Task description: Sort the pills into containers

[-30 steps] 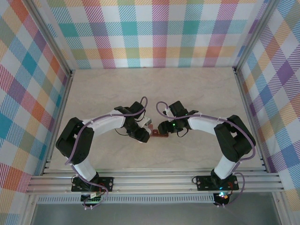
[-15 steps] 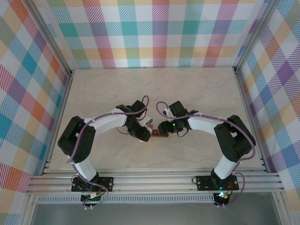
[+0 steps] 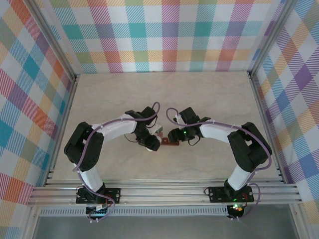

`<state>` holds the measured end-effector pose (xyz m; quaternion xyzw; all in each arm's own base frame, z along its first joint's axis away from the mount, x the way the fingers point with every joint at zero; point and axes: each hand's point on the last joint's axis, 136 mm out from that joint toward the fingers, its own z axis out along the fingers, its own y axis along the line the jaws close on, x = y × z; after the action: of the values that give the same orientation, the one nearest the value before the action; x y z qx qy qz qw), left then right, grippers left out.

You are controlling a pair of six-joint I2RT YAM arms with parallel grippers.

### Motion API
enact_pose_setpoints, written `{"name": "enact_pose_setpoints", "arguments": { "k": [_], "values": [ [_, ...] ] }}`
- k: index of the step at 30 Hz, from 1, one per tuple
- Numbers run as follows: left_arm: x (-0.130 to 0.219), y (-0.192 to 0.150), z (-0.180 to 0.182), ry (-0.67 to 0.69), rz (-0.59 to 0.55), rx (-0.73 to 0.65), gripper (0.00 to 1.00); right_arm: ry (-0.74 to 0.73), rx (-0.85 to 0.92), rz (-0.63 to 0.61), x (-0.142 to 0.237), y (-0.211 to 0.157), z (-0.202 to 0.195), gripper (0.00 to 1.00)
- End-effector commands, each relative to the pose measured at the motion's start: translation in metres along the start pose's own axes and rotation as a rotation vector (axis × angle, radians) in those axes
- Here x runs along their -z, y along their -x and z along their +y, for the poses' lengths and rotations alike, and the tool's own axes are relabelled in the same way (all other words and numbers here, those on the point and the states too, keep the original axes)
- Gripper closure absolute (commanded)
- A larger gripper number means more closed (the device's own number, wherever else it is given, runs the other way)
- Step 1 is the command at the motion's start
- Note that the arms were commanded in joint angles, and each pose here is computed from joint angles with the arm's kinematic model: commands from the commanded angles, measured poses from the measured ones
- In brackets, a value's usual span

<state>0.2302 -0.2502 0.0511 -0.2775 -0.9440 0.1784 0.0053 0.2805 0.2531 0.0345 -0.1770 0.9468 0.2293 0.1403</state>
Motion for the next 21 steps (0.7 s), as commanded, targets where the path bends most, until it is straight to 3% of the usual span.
{"name": "enact_pose_setpoints", "arguments": {
  "k": [1, 21],
  "values": [
    [0.0023, -0.0015, -0.0035, 0.011, 0.029, -0.016, 1.0, 0.023, 0.019, 0.005, 0.0003, 0.0021, 0.0074, 0.33],
    [0.0022, -0.0025, -0.003, 0.02, 0.066, -0.025, 1.0, 0.02, 0.017, 0.011, -0.0014, 0.0012, 0.0063, 0.33]
  ]
}}
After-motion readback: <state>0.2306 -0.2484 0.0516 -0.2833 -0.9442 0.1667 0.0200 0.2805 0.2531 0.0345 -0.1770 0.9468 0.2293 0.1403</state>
